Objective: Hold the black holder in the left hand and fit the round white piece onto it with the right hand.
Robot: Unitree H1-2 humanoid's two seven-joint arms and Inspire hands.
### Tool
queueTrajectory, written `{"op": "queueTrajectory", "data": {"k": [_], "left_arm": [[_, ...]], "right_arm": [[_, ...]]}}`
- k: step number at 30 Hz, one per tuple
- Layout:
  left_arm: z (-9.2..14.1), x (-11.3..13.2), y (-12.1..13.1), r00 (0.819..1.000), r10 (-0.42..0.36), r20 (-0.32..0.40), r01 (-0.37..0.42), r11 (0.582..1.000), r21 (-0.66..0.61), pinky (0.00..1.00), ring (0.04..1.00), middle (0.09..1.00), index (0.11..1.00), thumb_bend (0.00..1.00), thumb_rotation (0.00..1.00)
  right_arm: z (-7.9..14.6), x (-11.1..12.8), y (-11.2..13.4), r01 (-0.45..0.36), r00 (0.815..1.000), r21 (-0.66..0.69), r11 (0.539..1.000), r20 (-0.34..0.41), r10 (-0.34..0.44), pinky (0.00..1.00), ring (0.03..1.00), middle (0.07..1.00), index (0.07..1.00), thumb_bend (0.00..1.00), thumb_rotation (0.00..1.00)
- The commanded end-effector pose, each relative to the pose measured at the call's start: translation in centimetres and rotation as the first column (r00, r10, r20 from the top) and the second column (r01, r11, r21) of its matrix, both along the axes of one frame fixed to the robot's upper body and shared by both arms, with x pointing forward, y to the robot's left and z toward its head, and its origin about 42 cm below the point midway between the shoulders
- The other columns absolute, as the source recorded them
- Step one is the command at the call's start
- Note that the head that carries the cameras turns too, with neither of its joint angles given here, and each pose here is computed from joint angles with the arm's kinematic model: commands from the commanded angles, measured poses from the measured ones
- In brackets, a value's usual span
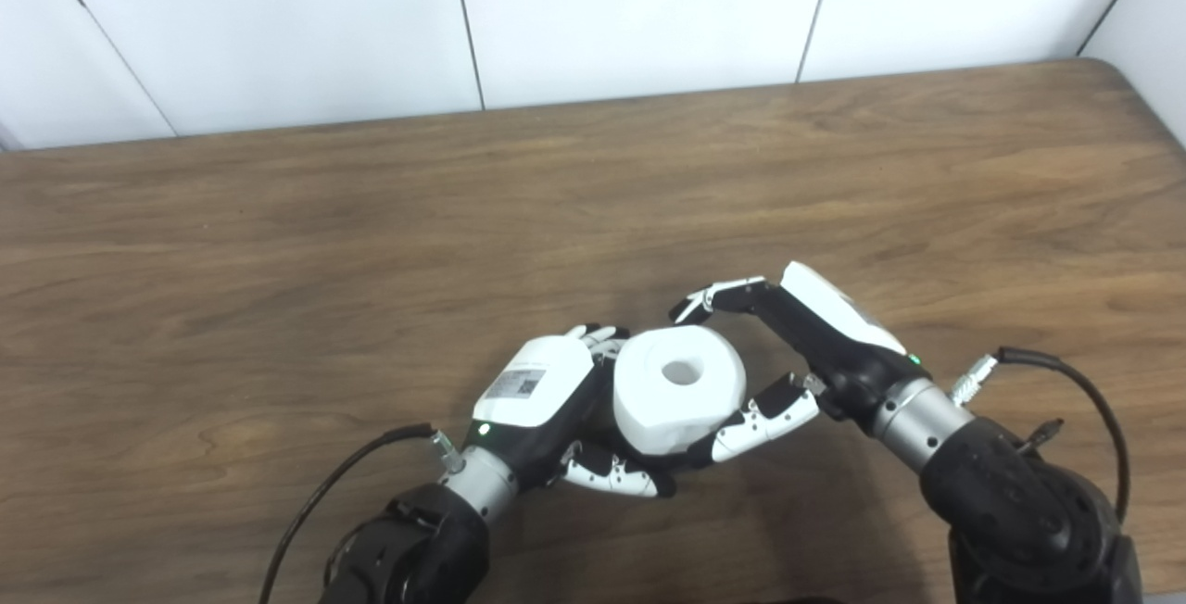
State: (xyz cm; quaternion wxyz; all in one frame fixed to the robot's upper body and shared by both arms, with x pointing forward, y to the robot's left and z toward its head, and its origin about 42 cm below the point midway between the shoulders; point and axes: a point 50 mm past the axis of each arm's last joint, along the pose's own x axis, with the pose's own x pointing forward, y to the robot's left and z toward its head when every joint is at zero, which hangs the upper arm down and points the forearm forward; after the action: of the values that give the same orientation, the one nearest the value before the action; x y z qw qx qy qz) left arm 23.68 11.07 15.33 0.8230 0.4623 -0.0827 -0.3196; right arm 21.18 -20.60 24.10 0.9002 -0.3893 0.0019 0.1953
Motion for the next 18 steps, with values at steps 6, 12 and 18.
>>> {"op": "queueTrajectory", "data": {"k": [6,12,18], "left_arm": [[-0.9,-0.5,-0.4,0.997,-0.014,-0.079,0.017,0.999,0.035,0.94,0.926,0.849,0.488,0.51,0.05],[-0.9,-0.5,-0.5,0.998,-0.011,-0.07,0.013,0.999,0.032,0.94,0.921,0.844,0.488,0.51,0.05],[-0.8,-0.4,-0.6,0.997,-0.011,-0.07,0.013,1.0,0.029,0.93,0.92,0.844,0.488,0.51,0.05]], "right_arm": [[0.2,-0.1,0.1,-0.005,0.999,-0.002,1.0,0.051,0.005,0.86,0.858,0.76,0.484,0.52,0.14],[-0.2,-0.3,0.1,-0.012,0.998,-0.03,0.999,0.066,0.014,0.89,0.854,0.76,0.484,0.52,0.14],[-0.6,-0.8,0.3,-0.024,0.998,-0.027,0.999,0.057,0.026,0.92,0.859,0.765,0.484,0.52,0.14]]}}
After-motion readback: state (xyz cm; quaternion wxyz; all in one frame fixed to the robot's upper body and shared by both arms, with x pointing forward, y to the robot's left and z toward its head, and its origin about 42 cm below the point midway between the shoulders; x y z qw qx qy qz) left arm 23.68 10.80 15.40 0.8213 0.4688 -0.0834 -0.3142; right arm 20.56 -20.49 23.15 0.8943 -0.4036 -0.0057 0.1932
